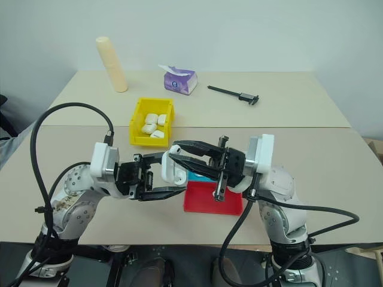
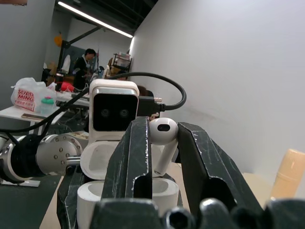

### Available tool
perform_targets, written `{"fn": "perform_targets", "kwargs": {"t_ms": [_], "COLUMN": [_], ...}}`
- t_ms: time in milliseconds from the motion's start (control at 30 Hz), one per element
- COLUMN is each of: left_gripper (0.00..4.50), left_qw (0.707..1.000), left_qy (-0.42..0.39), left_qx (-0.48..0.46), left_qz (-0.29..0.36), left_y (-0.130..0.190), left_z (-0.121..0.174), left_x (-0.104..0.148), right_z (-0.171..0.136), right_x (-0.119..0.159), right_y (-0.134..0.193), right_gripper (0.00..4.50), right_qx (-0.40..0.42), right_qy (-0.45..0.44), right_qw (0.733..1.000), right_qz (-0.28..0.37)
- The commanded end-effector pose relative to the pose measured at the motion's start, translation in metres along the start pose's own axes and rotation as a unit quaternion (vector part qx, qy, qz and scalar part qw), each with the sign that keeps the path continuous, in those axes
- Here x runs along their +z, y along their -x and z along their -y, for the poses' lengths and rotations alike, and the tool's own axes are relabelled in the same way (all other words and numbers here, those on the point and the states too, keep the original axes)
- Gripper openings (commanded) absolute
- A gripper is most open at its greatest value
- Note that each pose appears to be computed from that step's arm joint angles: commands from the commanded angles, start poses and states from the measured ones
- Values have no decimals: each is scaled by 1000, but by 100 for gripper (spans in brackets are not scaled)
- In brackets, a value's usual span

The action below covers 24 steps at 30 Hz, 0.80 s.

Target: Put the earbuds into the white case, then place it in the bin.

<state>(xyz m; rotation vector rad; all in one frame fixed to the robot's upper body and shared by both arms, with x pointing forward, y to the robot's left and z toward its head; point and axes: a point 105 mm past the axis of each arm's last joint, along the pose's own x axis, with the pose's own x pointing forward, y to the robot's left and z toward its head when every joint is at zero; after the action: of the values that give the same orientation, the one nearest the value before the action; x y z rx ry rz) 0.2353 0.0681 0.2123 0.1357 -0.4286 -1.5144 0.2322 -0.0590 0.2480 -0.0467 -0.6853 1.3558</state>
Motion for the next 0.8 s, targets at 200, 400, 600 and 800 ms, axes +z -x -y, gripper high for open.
{"fn": "perform_targets", "kwargs": {"t_ms": [200,400,600,800], "left_gripper": [276,276,276,276], "left_qw": [999,999,999,999], "left_qy": [-27,-31,-33,-33], "left_qx": [-16,-13,-13,-13], "left_qz": [9,16,18,17], "left_y": [-1,-2,-2,-1], "left_z": [0,0,0,-1], "left_x": [14,14,14,13], "right_z": [-4,-5,-8,-9], "right_x": [0,-3,-7,-7], "right_y": [3,6,7,9], "right_gripper": [63,63,227,254], "right_qx": [10,14,22,31], "right_qy": [22,28,42,44], "right_qw": [1000,999,999,998], "right_qz": [-3,-12,-26,-34]}}
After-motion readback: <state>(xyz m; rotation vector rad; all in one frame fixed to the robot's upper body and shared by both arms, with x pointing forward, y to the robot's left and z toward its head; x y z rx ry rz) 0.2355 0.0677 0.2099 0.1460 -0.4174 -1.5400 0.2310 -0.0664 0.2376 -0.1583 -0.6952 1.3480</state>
